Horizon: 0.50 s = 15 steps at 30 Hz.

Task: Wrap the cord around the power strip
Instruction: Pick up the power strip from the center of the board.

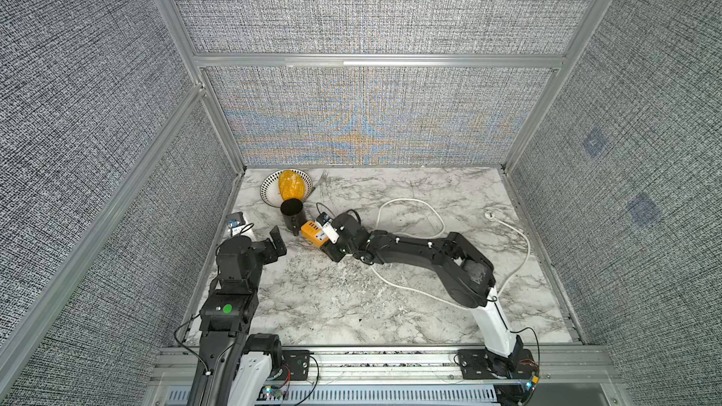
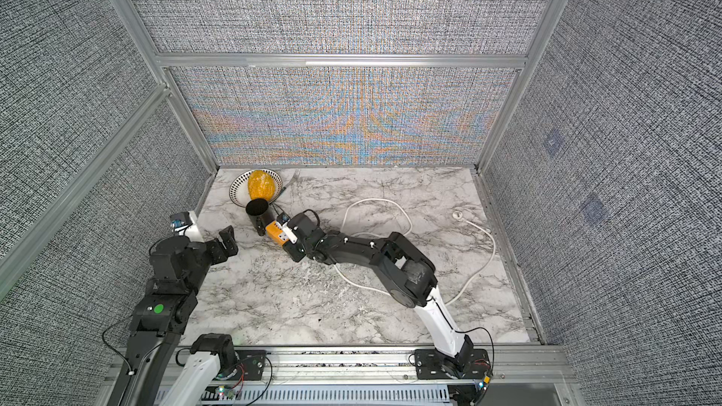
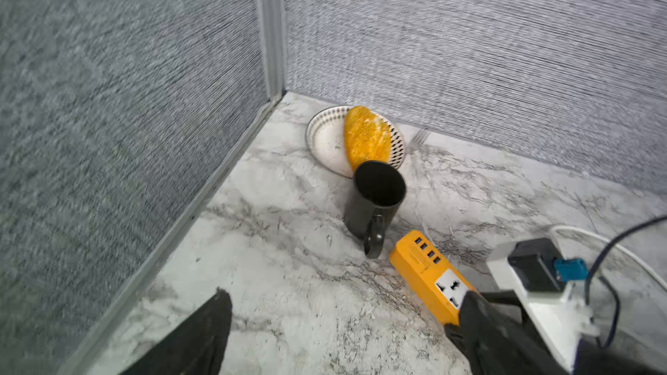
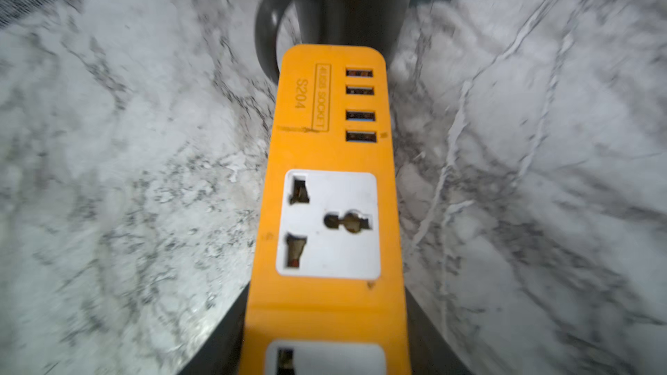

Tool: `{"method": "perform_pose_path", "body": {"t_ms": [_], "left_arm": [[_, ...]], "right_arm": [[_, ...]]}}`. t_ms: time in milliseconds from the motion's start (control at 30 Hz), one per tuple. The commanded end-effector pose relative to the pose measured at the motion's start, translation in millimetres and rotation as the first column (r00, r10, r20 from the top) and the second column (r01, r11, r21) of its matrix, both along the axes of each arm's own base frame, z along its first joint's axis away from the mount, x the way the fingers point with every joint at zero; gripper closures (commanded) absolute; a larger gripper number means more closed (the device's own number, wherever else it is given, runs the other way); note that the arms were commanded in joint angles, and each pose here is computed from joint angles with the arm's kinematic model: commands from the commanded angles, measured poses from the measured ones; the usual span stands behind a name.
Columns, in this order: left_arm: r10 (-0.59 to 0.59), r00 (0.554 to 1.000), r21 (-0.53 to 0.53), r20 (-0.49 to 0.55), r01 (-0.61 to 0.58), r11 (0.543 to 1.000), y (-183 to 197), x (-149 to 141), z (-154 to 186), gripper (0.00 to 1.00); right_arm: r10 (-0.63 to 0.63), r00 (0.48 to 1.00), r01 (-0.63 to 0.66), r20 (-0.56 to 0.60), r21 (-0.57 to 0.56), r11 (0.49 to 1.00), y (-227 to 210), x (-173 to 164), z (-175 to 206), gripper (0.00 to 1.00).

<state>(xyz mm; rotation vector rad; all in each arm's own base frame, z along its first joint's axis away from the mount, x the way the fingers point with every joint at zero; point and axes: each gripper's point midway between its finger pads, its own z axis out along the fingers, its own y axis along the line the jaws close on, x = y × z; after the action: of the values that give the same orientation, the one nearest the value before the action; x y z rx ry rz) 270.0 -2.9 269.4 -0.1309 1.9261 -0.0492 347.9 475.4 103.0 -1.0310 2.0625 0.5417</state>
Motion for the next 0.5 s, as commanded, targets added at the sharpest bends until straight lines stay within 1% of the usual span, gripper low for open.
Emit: {"method": "perform_pose_path", "body": {"t_ms": [0, 67, 133, 200, 233, 300, 367, 400, 467], "left_arm": [[-0.393, 0.916, 0.271, 0.077, 0.36, 0.893, -51, 3, 39, 0.01], [-0.601, 0.798, 0.356, 0.047, 0.548, 0.756, -83, -10, 45, 0.01], [-0.8, 0.6, 0.421, 0.01, 0.723, 0.548, -117, -36, 47, 0.01], [-0.886, 0.463, 0.441, -0.01, 0.797, 0.412, -134, -55, 50, 0.01], [-0.906, 0.424, 0.434, -0.019, 0.82, 0.374, -139, -59, 52, 0.01], [-0.932, 0.361, 0.407, -0.037, 0.857, 0.316, -148, -66, 54, 0.01], [-0.949, 0.309, 0.371, -0.061, 0.89, 0.265, -155, -71, 51, 0.01], [-0.957, 0.282, 0.348, -0.073, 0.906, 0.24, -159, -74, 49, 0.01], [-0.969, 0.222, 0.31, -0.104, 0.933, 0.181, -169, -79, 43, 0.01]], "right_arm": [[0.178, 0.984, -0.177, 0.013, -0.042, 0.983, -18, -15, 34, 1.0], [0.272, 0.962, -0.271, -0.001, -0.077, 0.959, -39, -24, 50, 1.0], [0.348, 0.937, -0.345, -0.002, -0.138, 0.928, -68, -31, 63, 1.0], [0.414, 0.91, -0.401, 0.03, -0.192, 0.896, -91, -40, 80, 1.0], [0.433, 0.899, -0.412, 0.059, -0.219, 0.885, -103, -42, 89, 1.0], [0.495, 0.859, -0.45, 0.132, -0.266, 0.852, -117, -50, 109, 1.0], [0.545, 0.81, -0.476, 0.218, -0.299, 0.827, -125, -60, 127, 1.0], [0.559, 0.785, -0.482, 0.268, -0.303, 0.822, -127, -63, 139, 1.0], [0.596, 0.731, -0.507, 0.331, -0.321, 0.8, -129, -71, 155, 1.0]]}}
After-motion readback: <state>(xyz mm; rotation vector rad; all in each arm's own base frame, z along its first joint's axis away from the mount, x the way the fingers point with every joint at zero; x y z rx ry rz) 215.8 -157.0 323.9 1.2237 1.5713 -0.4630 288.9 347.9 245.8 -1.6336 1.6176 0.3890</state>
